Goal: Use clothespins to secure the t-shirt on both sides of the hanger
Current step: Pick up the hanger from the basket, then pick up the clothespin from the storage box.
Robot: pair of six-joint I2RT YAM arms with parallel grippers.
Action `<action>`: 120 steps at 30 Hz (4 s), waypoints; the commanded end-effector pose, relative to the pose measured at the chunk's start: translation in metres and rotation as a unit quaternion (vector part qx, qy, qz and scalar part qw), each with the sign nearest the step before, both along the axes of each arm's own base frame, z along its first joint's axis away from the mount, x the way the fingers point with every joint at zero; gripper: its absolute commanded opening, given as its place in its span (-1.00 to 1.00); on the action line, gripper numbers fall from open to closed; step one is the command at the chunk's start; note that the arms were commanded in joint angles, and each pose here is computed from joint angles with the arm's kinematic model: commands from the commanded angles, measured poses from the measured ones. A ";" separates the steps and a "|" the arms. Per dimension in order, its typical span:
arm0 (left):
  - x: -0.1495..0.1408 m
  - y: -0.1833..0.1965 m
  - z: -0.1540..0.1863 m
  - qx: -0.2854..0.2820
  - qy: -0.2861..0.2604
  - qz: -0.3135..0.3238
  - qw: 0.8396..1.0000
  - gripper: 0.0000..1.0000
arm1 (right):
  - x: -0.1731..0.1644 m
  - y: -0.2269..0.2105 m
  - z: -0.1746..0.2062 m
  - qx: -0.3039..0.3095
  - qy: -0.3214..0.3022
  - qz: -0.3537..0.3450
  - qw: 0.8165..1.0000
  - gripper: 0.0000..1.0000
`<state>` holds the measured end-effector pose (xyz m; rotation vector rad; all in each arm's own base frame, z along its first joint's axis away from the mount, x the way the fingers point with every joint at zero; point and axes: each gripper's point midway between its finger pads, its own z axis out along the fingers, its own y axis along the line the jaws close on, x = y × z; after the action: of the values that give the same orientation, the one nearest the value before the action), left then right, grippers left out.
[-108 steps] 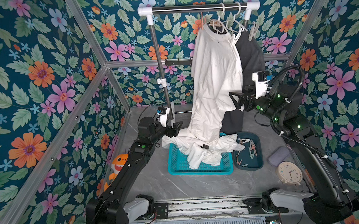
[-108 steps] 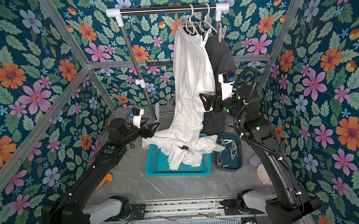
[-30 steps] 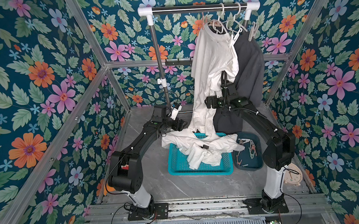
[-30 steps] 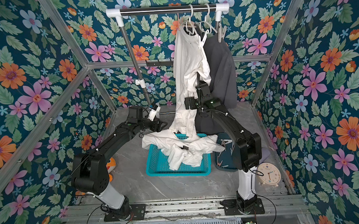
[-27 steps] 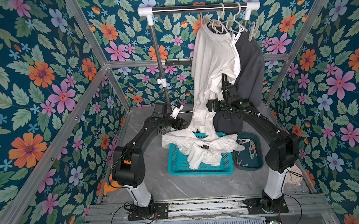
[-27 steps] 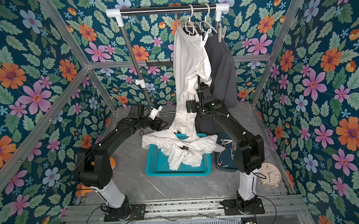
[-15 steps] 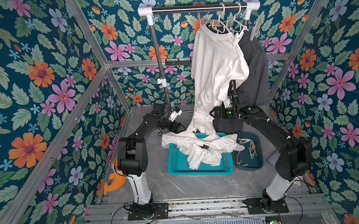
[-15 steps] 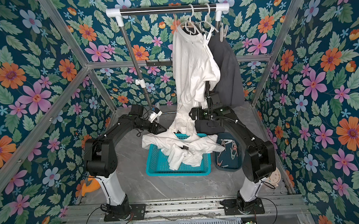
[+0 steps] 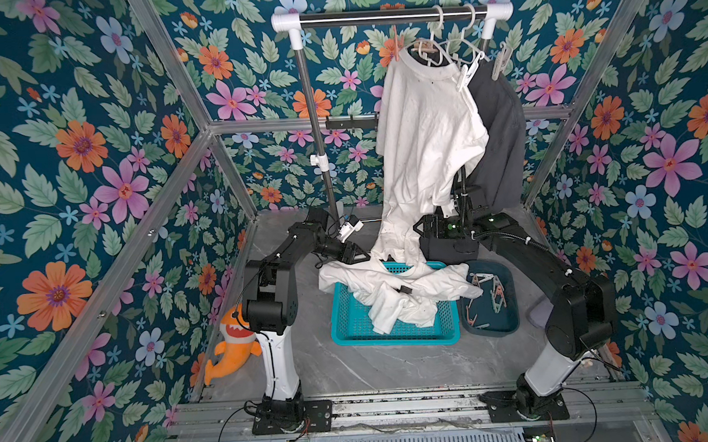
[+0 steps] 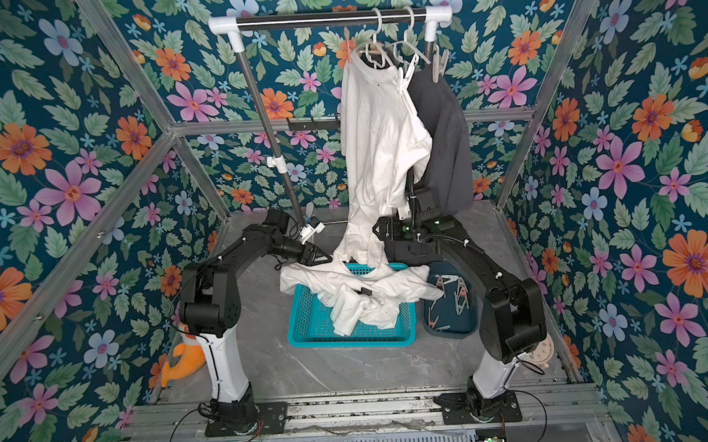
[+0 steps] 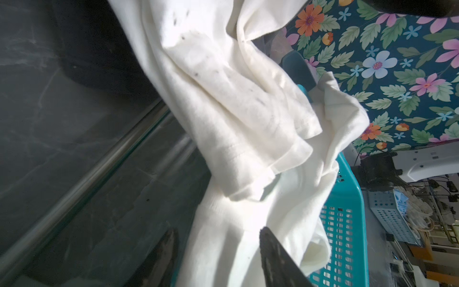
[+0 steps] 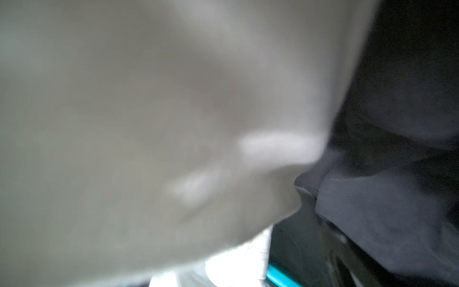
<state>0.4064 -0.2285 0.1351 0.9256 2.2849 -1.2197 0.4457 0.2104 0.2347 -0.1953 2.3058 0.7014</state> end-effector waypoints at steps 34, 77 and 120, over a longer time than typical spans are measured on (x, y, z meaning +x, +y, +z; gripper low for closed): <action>-0.017 -0.016 -0.005 0.019 0.018 -0.006 1.000 -0.56 | 0.089 0.038 0.011 0.057 -0.065 -0.018 0.996 0.92; -0.045 -0.008 0.022 0.082 -0.088 0.060 0.991 -1.00 | 0.127 0.030 0.234 0.116 -0.402 -0.083 0.905 -1.00; -0.120 -0.020 0.156 -0.019 -0.433 0.008 0.901 -1.00 | -0.143 0.015 0.058 0.007 -0.254 0.231 0.939 0.84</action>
<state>0.2851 -0.2435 0.2762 1.1232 1.6177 -0.6377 0.3066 0.2141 0.2808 -0.6758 1.8622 0.7854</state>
